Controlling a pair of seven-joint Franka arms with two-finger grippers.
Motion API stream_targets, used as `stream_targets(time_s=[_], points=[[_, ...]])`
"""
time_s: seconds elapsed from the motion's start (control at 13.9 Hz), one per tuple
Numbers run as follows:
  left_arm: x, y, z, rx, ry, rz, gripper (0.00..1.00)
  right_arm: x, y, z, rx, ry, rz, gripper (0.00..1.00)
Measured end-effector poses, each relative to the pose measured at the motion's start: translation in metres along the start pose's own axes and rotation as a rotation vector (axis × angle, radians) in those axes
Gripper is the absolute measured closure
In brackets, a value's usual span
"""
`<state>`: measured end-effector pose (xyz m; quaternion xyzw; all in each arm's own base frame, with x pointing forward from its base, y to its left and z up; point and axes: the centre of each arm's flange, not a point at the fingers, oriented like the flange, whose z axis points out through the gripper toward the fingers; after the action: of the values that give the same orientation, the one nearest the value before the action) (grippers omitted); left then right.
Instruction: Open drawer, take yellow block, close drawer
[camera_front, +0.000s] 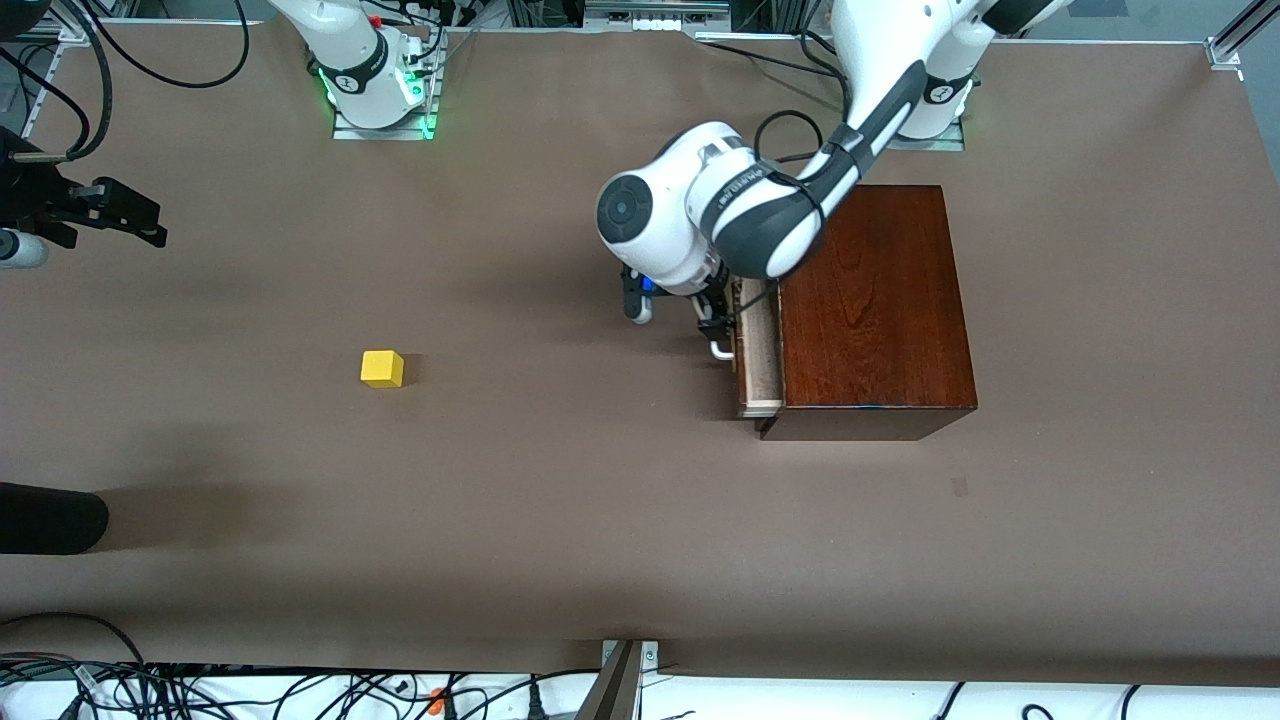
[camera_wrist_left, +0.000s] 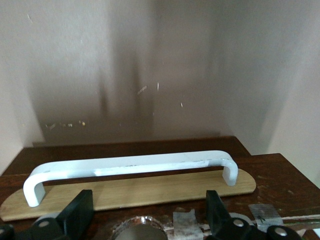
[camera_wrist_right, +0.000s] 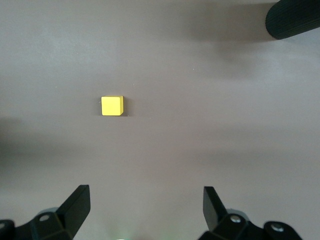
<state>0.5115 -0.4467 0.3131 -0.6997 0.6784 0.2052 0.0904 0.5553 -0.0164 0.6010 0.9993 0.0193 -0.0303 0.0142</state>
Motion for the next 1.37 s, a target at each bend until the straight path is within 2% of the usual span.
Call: stream_targets(time_s=[0.5,0.87,1.15,1.3,1.37], points=[[-0.027,-0.012,0.016,-0.060,-0.089,-0.031,0.00,0.000,-0.003,0.000,0.000,-0.001,-0.005,0.00],[-0.024,-0.010,0.014,-0.050,-0.078,-0.055,0.00,0.000,-0.004,0.000,0.000,-0.001,-0.007,0.00],[0.014,0.020,-0.014,0.035,-0.013,-0.201,0.00,0.000,-0.004,0.000,0.000,-0.002,-0.008,0.00],[0.029,0.040,-0.042,0.065,0.037,-0.354,0.00,0.000,-0.004,0.000,0.000,-0.002,-0.008,0.00],[0.031,0.046,-0.058,0.057,0.075,-0.461,0.00,0.000,-0.004,0.000,0.000,-0.002,-0.008,0.00]])
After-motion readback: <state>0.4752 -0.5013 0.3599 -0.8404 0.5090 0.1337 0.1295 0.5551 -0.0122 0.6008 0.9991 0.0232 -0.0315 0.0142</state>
